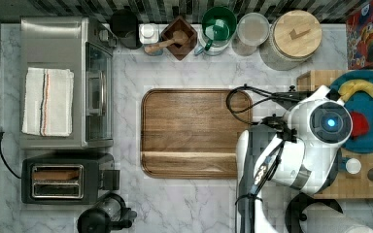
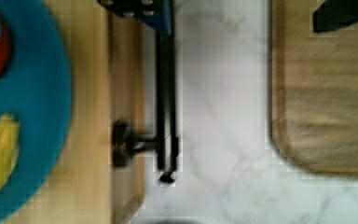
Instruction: Open the drawer.
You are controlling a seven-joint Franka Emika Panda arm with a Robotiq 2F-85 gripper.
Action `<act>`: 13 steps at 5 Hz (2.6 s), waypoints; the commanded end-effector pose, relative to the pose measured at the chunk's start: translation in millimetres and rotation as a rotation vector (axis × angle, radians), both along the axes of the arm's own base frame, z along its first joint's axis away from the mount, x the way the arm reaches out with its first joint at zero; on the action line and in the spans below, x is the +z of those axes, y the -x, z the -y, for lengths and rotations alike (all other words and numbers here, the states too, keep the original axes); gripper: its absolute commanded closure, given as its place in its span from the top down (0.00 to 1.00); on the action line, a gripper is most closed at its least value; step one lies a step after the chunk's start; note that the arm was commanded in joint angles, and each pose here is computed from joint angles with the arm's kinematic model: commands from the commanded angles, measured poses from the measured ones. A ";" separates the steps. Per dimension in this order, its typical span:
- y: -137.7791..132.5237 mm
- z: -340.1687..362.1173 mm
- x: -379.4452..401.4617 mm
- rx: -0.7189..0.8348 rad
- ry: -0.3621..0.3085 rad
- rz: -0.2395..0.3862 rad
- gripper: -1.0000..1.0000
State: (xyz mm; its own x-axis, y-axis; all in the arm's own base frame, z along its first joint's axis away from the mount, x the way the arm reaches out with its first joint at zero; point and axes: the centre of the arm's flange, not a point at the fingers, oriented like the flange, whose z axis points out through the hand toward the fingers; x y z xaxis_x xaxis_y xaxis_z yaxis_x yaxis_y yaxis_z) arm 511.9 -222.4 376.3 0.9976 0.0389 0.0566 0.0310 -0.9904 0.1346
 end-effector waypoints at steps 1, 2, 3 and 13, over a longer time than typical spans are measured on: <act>2.1 -8.3 -58.8 0.119 0.017 0.033 1.00; 6.3 -6.5 -73.9 0.102 0.026 0.056 1.00; 10.8 2.1 -85.8 0.093 0.047 0.081 1.00; -0.6 -96.6 -94.1 0.033 -0.070 -0.014 1.00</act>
State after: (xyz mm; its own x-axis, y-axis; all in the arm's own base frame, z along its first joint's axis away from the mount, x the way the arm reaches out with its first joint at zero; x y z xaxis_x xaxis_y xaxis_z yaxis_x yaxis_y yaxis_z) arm 485.8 -213.6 258.1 0.9971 -0.0589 0.0478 -0.0630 -0.9939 0.0900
